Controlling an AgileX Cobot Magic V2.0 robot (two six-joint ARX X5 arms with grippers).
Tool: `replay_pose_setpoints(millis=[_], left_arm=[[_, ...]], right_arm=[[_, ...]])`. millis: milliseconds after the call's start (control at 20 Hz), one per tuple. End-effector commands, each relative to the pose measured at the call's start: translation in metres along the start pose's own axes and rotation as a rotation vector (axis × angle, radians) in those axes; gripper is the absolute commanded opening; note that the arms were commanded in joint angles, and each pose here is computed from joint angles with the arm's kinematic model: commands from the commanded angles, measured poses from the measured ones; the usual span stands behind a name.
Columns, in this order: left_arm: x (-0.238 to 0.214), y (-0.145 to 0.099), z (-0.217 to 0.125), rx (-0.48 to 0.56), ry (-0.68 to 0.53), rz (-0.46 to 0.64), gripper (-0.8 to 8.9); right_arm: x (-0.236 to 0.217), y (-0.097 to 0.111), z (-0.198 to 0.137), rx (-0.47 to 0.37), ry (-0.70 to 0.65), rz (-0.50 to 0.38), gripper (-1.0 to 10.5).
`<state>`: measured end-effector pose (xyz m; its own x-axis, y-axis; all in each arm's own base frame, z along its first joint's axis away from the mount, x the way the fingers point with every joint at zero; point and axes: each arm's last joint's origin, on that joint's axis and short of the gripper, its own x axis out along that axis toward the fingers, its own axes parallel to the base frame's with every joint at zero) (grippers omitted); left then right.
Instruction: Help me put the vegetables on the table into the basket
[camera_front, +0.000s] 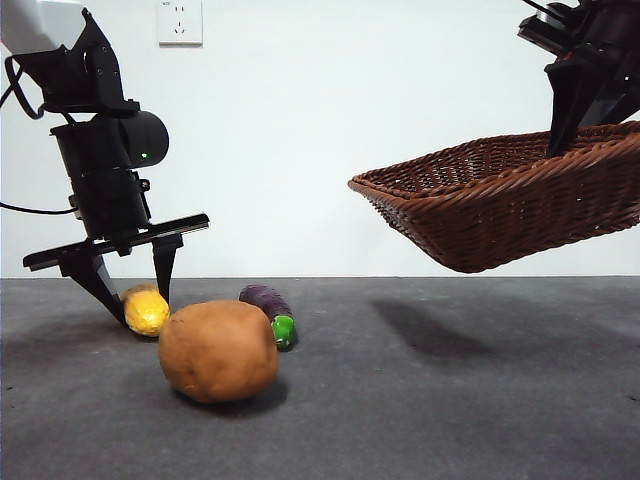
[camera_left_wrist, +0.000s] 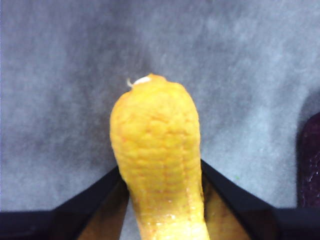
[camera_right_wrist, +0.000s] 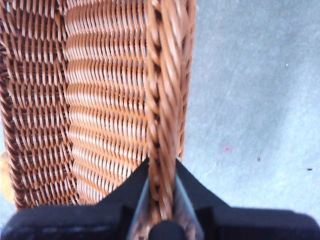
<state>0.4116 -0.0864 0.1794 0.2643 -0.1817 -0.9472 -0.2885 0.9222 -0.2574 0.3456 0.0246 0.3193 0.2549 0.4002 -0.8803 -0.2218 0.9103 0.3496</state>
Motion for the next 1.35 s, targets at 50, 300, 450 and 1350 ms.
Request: replay_pose_setpoints(millis=[50, 300, 450, 1350], left_arm=[[0.000, 0.000, 0.001, 0.030, -0.009, -0.011, -0.09], [-0.062, -0.028, 0.005, 0.219, -0.067, -0.288, -0.09], [-0.110, -0.054, -0.013, 0.384, -0.086, -0.510, -0.09], [-0.118, -0.141, -0.115, 0.631, -0.076, -0.370, 2.30]], right_arm=[[-0.006, 0.004, -0.002, -0.012, -0.008, 0.014, -0.2], [-0.006, 0.002, -0.003, 0.011, 0.000, -0.043, -0.2], [-0.006, 0.001, -0.003, 0.058, 0.001, -0.072, -0.2], [0.022, 0.077, -0.015, -0.076, 0.147, -0.019, -0.2]])
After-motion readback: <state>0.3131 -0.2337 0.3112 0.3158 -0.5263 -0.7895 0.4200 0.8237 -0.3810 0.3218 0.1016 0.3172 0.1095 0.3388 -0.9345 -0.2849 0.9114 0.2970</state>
